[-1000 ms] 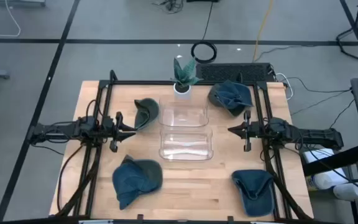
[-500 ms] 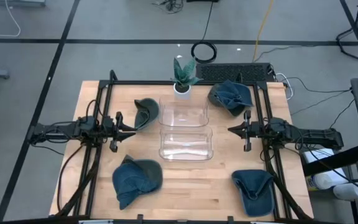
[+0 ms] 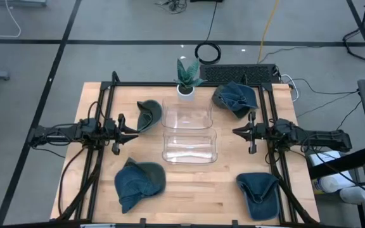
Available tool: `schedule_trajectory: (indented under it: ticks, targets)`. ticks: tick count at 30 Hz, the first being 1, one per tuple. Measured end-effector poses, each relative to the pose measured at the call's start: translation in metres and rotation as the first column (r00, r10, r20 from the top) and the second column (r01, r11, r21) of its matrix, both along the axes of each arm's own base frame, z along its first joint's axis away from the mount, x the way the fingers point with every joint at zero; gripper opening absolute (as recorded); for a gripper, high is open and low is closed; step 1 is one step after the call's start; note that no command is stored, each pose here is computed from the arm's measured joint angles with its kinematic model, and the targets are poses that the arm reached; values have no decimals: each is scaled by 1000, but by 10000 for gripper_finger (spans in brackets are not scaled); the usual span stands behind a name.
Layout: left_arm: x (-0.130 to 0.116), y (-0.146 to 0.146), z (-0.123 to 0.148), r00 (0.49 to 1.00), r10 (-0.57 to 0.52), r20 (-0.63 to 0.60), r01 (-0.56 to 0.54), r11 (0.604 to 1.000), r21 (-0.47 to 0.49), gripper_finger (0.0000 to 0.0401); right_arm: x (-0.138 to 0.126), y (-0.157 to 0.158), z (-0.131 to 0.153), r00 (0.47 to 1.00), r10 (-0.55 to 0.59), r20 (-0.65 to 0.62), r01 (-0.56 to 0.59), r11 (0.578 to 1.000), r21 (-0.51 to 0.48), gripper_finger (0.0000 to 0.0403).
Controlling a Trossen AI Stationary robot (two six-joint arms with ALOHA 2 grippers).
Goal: Pick & Place hat
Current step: Put the bottom right blue cap into the top transparent bin
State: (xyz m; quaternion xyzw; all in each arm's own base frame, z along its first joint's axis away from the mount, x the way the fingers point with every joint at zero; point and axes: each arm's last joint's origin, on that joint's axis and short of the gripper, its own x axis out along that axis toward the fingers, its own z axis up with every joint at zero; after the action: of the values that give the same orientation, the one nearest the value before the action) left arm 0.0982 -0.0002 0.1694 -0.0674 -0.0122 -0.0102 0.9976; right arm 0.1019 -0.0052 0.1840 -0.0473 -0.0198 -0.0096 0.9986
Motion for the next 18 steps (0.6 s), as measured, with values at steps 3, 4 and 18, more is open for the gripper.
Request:
schedule_trajectory:
  ticks: [3, 4, 18]
  targets:
    - [0, 0, 0, 1000, 0, 0, 0, 1000, 0, 88, 0, 1, 19, 998, 42, 36, -42, 999, -5, 32]
    - [0, 0, 0, 1000, 0, 0, 0, 1000, 0, 88, 0, 1, 23, 998, 42, 36, -42, 999, 0, 33]
    - [0, 0, 0, 1000, 0, 0, 0, 1000, 0, 88, 14, 0, 88, 998, 35, 55, -37, 999, 24, 19]
